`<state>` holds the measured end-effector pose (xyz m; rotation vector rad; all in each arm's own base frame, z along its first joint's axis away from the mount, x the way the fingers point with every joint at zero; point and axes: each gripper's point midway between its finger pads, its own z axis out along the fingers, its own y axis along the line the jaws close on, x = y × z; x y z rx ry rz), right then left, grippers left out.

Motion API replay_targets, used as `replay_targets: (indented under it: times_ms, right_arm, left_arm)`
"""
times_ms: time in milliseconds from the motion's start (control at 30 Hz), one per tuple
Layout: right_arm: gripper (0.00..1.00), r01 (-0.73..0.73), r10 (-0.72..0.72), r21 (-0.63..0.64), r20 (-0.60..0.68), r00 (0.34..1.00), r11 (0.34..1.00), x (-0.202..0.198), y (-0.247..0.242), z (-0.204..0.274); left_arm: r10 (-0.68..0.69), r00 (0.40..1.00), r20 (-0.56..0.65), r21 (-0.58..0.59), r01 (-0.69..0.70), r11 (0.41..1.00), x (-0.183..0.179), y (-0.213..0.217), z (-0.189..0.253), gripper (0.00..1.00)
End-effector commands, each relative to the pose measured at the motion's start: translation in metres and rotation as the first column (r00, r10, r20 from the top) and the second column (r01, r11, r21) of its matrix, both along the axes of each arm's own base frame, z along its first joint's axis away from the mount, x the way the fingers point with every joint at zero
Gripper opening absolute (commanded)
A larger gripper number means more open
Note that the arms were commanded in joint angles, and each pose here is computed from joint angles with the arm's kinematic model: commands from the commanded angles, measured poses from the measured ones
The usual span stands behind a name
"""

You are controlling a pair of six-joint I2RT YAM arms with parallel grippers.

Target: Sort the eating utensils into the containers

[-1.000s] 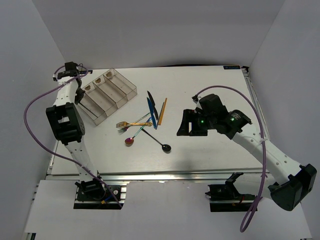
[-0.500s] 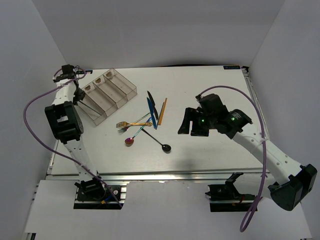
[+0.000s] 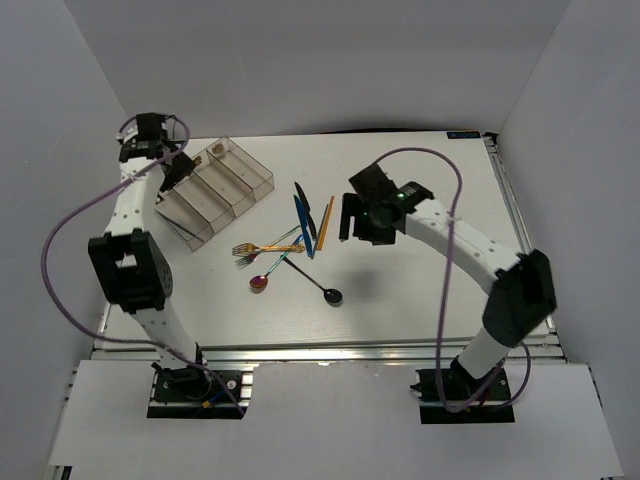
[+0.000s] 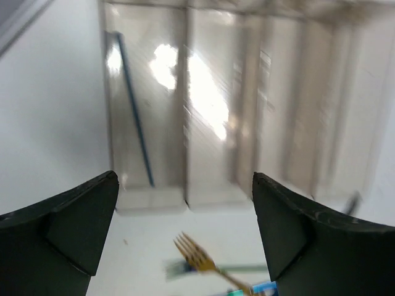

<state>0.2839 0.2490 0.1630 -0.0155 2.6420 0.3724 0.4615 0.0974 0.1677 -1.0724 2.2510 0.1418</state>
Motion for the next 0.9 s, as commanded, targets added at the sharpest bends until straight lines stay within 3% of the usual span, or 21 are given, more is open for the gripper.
replay_targets:
  times_ms: [0,33,100,167,267,467,867]
  right_arm:
    - [0.79,0.107,-0.099,-0.078,0.102,0.990,0.991,0.050,0.006,-0.019]
    - [0.68,0.103,-0.094,-0.086,0.105,0.990,0.991,0.057,0.011,-0.025]
    - [0.57,0.084,-0.072,-0.125,0.100,0.992,0.989,0.076,0.023,-0.041]
    - [0.48,0.073,-0.059,-0.129,0.108,0.992,0.989,0.090,0.033,-0.043]
    - [0.46,0.063,-0.055,-0.175,0.048,0.997,0.983,0.096,0.040,-0.077]
    - [0.45,0.045,-0.044,-0.148,0.007,0.999,0.988,0.105,0.060,-0.095]
    - [0.41,0.011,-0.020,-0.130,-0.067,0.998,0.991,0.098,0.071,-0.121]
  left_arm:
    - [-0.057,0.989,0.134,0.026,0.053,0.998,-0.047,-0.052,0.071,0.98]
    - [-0.075,0.993,0.095,0.020,0.073,0.997,-0.063,-0.060,0.054,0.98]
    - [-0.111,0.984,0.137,0.008,0.111,0.994,-0.088,-0.081,0.066,0.98]
    - [-0.155,0.983,0.101,-0.016,0.157,0.987,-0.114,-0.095,0.048,0.98]
    - [-0.184,0.977,0.108,-0.014,0.186,0.982,-0.147,-0.100,0.053,0.98]
    - [-0.241,0.965,0.101,-0.036,0.245,0.969,-0.185,-0.106,0.048,0.98]
    - [-0.260,0.963,0.072,-0.029,0.263,0.964,-0.198,-0.105,0.038,0.98]
